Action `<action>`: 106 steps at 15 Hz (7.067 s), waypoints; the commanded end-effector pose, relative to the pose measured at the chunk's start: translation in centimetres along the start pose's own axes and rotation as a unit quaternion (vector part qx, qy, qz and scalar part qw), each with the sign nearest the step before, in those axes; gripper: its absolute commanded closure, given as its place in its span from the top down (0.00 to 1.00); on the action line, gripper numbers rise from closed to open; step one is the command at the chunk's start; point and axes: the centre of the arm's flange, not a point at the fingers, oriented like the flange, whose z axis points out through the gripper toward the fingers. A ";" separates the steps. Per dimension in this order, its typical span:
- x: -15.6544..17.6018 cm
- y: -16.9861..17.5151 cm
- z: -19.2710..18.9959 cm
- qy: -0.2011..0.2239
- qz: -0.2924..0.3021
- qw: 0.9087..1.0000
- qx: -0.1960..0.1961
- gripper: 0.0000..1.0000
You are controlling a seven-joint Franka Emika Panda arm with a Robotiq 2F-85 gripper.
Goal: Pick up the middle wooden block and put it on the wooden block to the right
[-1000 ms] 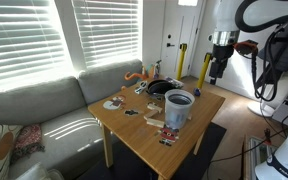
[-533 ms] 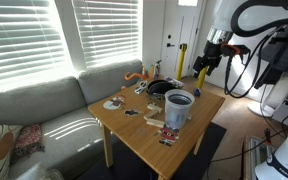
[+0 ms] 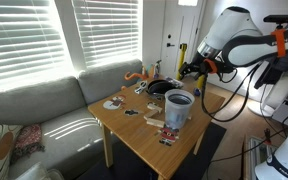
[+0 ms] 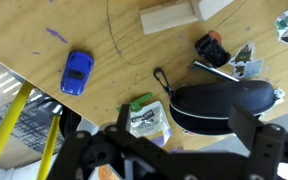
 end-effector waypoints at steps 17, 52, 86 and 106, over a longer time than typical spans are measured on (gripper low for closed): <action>-0.9 -2.2 2.8 -0.210 0.242 0.945 -0.068 1.00; -1.7 -4.4 -0.2 -0.097 0.265 0.959 -0.034 0.07; -0.9 5.6 4.0 -0.215 0.595 0.774 0.026 0.07; -0.6 5.9 8.0 -0.221 0.608 0.762 -0.007 0.07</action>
